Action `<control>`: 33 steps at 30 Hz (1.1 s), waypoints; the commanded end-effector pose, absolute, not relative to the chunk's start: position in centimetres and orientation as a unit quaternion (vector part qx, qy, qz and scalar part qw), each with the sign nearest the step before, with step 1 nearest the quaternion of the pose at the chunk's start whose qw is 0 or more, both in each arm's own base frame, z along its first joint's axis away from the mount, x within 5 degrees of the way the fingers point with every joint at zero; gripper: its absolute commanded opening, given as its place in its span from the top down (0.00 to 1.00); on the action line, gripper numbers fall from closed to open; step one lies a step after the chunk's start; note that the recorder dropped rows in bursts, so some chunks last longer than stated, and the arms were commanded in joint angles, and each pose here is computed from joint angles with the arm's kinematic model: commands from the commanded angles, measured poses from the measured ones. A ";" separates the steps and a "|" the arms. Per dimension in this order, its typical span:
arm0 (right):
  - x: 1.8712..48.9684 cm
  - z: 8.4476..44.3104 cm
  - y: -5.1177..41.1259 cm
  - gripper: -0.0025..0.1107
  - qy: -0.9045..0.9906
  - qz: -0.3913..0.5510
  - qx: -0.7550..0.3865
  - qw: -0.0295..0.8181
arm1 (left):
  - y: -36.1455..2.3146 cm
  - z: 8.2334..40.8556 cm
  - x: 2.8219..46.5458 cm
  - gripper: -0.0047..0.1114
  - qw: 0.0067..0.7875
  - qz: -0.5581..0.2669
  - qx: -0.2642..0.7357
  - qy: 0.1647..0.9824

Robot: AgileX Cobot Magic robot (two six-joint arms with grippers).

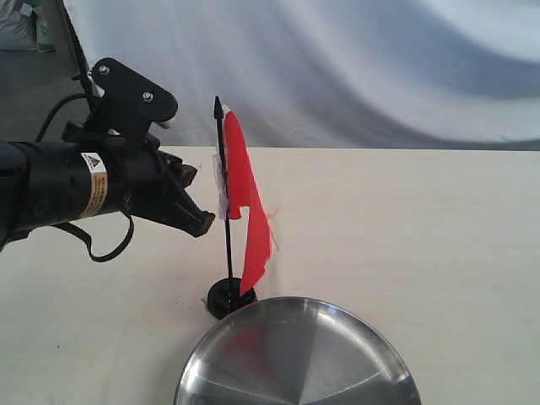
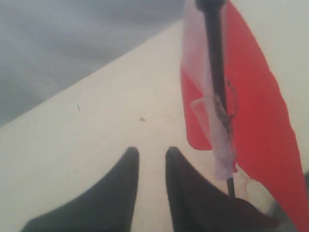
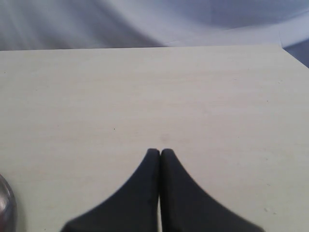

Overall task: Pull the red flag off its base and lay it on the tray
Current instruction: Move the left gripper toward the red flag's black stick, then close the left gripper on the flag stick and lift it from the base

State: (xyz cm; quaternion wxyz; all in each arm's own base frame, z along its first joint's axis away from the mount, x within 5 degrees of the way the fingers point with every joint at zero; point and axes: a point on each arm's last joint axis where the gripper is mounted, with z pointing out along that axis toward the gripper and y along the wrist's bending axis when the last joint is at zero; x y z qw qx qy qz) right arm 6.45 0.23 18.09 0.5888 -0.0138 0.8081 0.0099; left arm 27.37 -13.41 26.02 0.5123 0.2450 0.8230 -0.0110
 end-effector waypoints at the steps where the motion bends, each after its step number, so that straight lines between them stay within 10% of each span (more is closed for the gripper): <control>1: 6.4 18.2 0.2 0.98 0.807 0.007 -0.015 0.590 | -14.1 26.4 27.4 0.53 0.514 -0.038 0.250 0.820; 5: 6.4 18.2 0.2 0.98 0.807 0.007 -0.015 0.590 | -15.1 26.5 27.7 0.40 0.508 -0.073 0.267 0.815; 33: 6.4 18.2 0.2 0.98 0.807 0.007 -0.015 0.590 | -15.7 23.3 30.3 0.49 0.477 -0.029 0.250 0.842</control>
